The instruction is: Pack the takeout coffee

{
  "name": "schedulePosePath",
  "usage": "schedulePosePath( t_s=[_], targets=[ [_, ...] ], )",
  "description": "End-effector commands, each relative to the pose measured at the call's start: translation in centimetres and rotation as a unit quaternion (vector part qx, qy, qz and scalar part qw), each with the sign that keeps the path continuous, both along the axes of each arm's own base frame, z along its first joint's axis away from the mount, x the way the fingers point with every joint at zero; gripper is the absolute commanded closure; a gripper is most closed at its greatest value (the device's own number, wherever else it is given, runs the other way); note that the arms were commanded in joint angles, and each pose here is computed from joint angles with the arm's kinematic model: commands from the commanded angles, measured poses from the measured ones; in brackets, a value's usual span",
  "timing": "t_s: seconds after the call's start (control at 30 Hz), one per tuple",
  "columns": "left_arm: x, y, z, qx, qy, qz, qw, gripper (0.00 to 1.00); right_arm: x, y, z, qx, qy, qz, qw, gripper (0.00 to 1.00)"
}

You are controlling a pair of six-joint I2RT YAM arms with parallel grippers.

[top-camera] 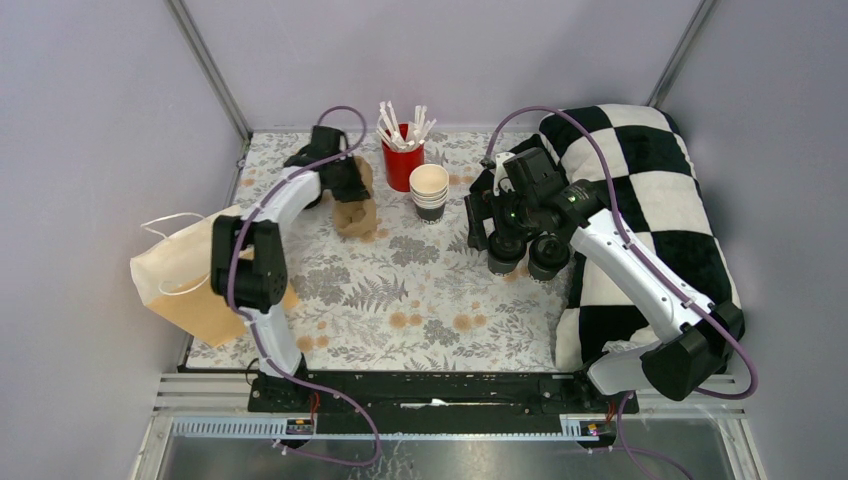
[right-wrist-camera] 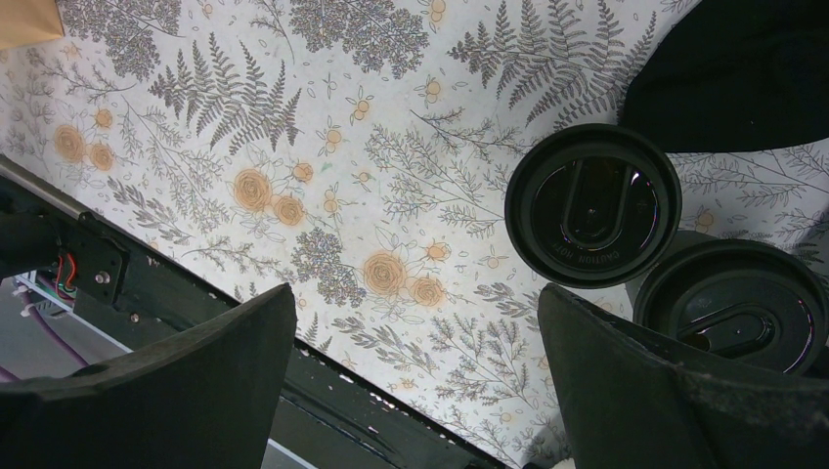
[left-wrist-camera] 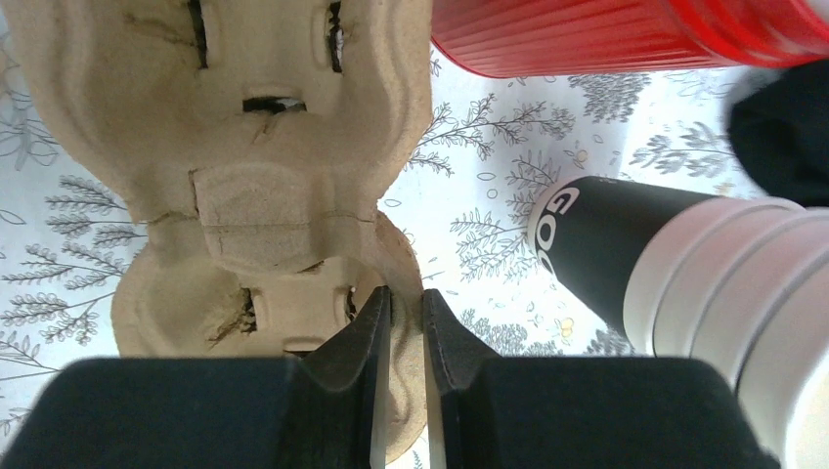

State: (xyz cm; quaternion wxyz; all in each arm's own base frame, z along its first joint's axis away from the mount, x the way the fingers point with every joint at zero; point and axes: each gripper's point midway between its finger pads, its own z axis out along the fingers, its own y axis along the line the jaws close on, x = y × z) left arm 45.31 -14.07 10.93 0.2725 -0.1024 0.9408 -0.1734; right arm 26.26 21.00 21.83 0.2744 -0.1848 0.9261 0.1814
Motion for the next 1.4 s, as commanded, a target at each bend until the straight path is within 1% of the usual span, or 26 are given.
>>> schedulePosePath(
  t_s=[0.0, 0.17, 0.33, 0.4, 0.5, 0.6, 0.67, 0.77, 0.87, 0.9, 0.97, 1.03, 1.1, 1.17, 1.23, 1.37],
  targets=[
    [0.6, 1.3, 4.7, -0.098, -0.076, -0.001, 0.992, 1.0, 0.3, 0.6, 1.1, 0.021, -0.017, 0.014, 1.0, 0.0],
    [-1.7, 0.9, 4.5, -0.113, -0.066, -0.026, 0.991, 1.0, 0.5, 2.6, 0.7, 0.054, 0.011, 0.032, 0.998, 0.0],
    [-3.1, 0.9, 5.2, -0.117, -0.068, -0.029, 0.99, 1.0, 0.6, 5.0, 0.0, 0.098, 0.048, 0.041, 0.993, 0.0],
    [-3.2, 1.2, 5.6, -0.101, -0.067, -0.026, 0.992, 1.0, 0.5, 5.6, 0.0, 0.112, 0.057, 0.042, 0.991, 0.0],
    [-2.6, 1.8, 6.4, -0.059, -0.066, -0.005, 0.996, 1.0, 0.4, 5.7, -0.2, 0.118, 0.06, 0.038, 0.99, 0.0],
    [-1.9, 1.5, 6.8, -0.047, -0.072, -0.003, 0.996, 1.0, 0.1, 5.4, -0.5, 0.117, 0.062, 0.032, 0.991, 0.0],
    [-1.4, 1.1, 7.8, -0.031, -0.088, -0.007, 0.996, 1.0, -0.1, 5.2, -0.7, 0.115, 0.064, 0.028, 0.991, 0.0],
    [-1.0, 0.9, 10.0, 0.006, -0.114, 0.004, 0.993, 1.0, -0.2, 4.8, -0.5, 0.112, 0.061, 0.021, 0.992, 0.0],
    [-1.5, 1.7, 13.4, 0.02, -0.132, 0.052, 0.99, 1.0, -0.1, 4.6, 0.1, 0.108, 0.055, 0.018, 0.992, 0.0],
    [-2.0, 2.0, 14.5, 0.018, -0.134, 0.067, 0.988, 1.0, 0.0, 4.5, 0.3, 0.105, 0.053, 0.017, 0.993, 0.0],
    [-3.3, 1.1, 17.7, 0.0, -0.165, 0.062, 0.984, 1.0, 0.1, 4.2, 1.2, 0.1, 0.046, 0.014, 0.994, 0.0],
    [-5.3, -0.8, 20.8, -0.017, -0.207, 0.017, 0.978, 1.0, 0.6, 3.8, 2.6, 0.101, 0.032, 0.004, 0.994, 0.0],
    [-7.8, -2.5, 22.8, -0.022, -0.243, -0.04, 0.969, 1.0, 1.4, 3.4, 4.8, 0.119, 0.02, -0.011, 0.993, 0.0],
    [-10.6, -3.8, 23.7, -0.017, -0.269, -0.095, 0.958, 1.0, 2.4, 3.0, 7.4, 0.154, 0.017, -0.03, 0.988, 0.0],
    [-13.6, -5.1, 24.0, -0.019, -0.282, -0.147, 0.948, 1.0, 2.9, 2.7, 9.7, 0.186, 0.024, -0.036, 0.982, 0.0],
    [-19.1, -6.7, 23.5, 0.002, -0.286, -0.214, 0.934, 1.0, 3.6, 1.1, 14.0, 0.18, -0.009, -0.053, 0.982, 0.0]
  ],
)
